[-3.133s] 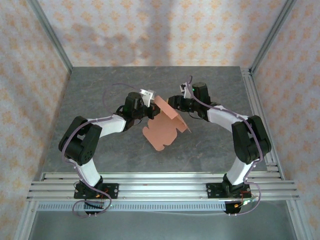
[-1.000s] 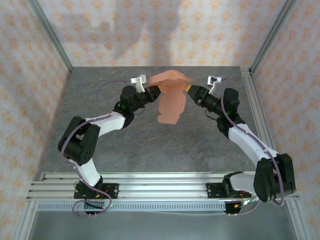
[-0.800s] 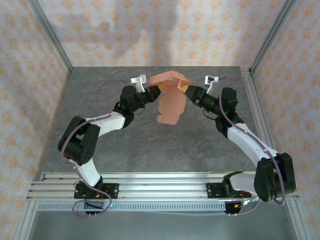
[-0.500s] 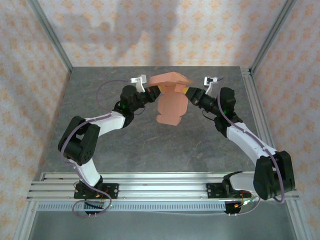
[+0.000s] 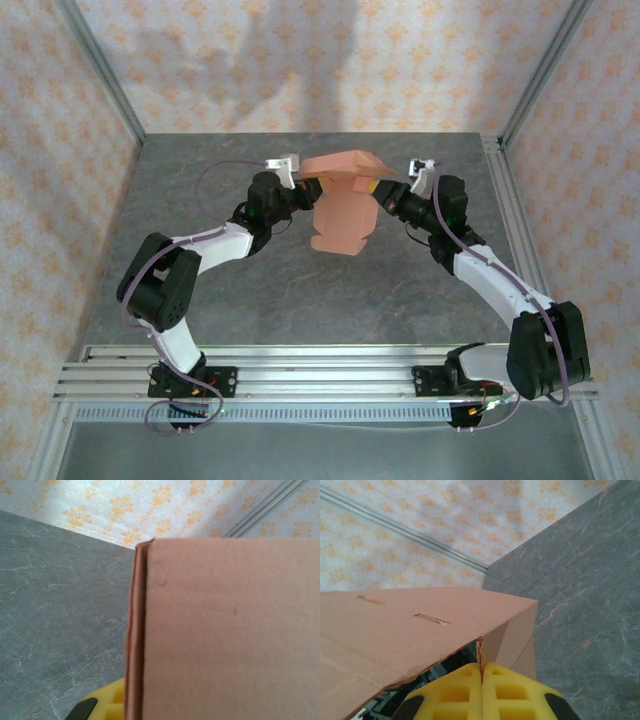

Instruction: Fold the paper box

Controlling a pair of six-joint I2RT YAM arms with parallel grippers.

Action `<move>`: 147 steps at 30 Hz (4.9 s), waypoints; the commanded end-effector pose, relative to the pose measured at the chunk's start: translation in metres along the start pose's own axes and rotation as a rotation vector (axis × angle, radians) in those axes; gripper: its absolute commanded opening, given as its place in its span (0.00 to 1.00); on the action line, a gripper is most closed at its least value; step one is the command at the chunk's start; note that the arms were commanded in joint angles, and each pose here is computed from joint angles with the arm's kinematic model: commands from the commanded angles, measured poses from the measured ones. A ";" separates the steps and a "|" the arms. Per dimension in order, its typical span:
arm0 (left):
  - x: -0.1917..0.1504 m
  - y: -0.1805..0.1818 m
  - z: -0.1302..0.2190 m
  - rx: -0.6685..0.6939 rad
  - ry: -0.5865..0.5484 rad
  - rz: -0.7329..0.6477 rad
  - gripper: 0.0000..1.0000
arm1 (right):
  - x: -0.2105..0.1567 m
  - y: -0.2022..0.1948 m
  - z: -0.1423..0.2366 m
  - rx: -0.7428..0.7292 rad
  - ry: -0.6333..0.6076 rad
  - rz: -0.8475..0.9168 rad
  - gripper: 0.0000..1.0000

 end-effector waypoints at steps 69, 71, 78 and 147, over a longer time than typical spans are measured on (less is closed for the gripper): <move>-0.001 0.065 0.062 0.605 -0.123 -0.050 0.00 | -0.026 0.065 -0.130 -0.649 0.170 0.490 0.40; -0.001 0.066 0.064 0.613 -0.127 -0.046 0.00 | -0.027 0.067 -0.131 -0.631 0.172 0.485 0.36; -0.001 0.065 0.065 0.614 -0.129 -0.046 0.00 | -0.029 0.066 -0.132 -0.621 0.176 0.480 0.23; -0.009 0.073 0.045 0.574 0.177 0.123 0.00 | 0.008 0.044 -0.118 -0.661 -0.027 0.991 0.48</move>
Point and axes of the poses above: each hand's point on the last joint's axis, 136 mm out from that joint toward the fingers, its own z axis back along the fingers, its own y axis along the line the jaws close on, x = y × z, the point moved 4 cm from there along z, back along the fingers, and after that the axes turned 8 degrees about -z, right-handed, at the moved point
